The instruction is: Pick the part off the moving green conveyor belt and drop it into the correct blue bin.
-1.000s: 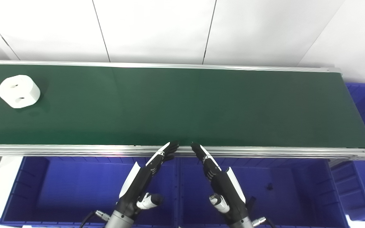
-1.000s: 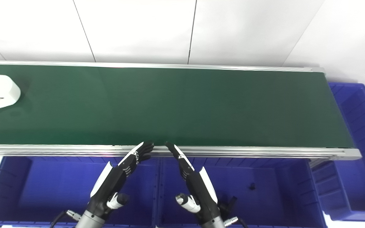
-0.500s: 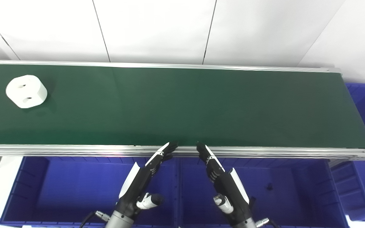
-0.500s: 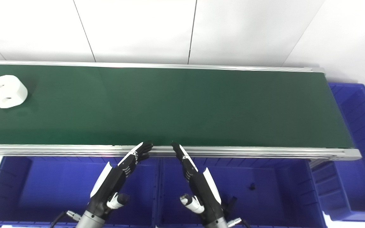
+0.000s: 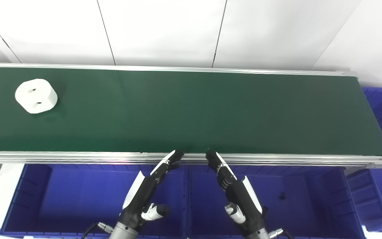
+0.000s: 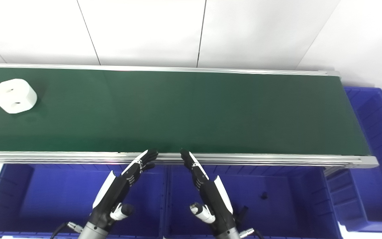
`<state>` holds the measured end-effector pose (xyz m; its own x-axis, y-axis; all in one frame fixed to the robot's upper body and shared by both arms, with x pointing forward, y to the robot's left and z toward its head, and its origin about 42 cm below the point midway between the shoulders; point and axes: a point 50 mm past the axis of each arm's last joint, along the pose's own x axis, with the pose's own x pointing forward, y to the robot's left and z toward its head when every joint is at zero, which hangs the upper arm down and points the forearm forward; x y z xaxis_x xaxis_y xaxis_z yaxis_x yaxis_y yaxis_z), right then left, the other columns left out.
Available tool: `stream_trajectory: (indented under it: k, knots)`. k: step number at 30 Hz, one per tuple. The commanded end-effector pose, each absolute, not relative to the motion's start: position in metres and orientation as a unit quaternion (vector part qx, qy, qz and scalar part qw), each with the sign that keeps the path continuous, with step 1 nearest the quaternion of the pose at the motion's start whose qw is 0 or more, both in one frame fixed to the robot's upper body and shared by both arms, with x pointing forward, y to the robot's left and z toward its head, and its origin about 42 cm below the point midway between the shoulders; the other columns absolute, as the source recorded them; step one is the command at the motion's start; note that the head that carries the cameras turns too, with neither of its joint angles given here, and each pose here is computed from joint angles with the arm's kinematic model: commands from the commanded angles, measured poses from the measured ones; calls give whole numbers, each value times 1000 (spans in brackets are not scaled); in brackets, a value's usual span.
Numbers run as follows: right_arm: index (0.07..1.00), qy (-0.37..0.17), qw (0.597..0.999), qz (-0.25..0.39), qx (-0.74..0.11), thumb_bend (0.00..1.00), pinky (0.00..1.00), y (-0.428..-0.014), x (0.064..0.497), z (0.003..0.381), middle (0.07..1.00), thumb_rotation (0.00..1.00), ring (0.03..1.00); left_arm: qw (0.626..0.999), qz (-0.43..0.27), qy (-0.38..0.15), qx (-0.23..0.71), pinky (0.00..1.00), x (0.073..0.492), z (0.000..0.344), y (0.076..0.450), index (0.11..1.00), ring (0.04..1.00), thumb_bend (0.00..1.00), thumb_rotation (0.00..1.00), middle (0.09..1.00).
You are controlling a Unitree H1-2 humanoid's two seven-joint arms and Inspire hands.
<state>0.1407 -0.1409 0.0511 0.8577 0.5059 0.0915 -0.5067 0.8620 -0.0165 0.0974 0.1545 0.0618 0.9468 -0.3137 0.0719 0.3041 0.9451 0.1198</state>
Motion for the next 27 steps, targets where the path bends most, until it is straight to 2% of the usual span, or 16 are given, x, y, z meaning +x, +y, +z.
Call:
stream_trajectory:
  k: [1, 13, 16, 20, 25, 27]
  knots:
    - [955, -78, 962, 262, 11, 925, 962, -139, 143, 60, 966, 919, 977, 985, -147, -75, 43, 874, 98, 70, 155, 908, 925, 934, 967, 926]
    - [947, -62, 963, 261, 1, 939, 941, -145, 143, 50, 963, 929, 963, 985, -151, -68, 48, 864, 99, 62, 147, 901, 916, 929, 966, 918]
    - [939, -50, 965, 259, -9, 955, 940, -150, 143, 44, 962, 951, 961, 985, -152, -60, 53, 831, 100, 53, 141, 891, 894, 929, 953, 903]
    - [957, -38, 965, 259, -15, 955, 994, -156, 144, 37, 971, 962, 984, 985, -149, -58, 59, 780, 103, 45, 134, 852, 865, 934, 943, 883]
    - [961, -31, 965, 258, -27, 944, 929, -159, 147, 32, 971, 973, 967, 985, -147, -61, 65, 732, 107, 38, 128, 816, 830, 875, 935, 855]
    - [966, -30, 966, 257, -27, 945, 933, -160, 148, 31, 975, 978, 972, 985, -146, -66, 69, 717, 108, 37, 127, 808, 819, 865, 937, 847]
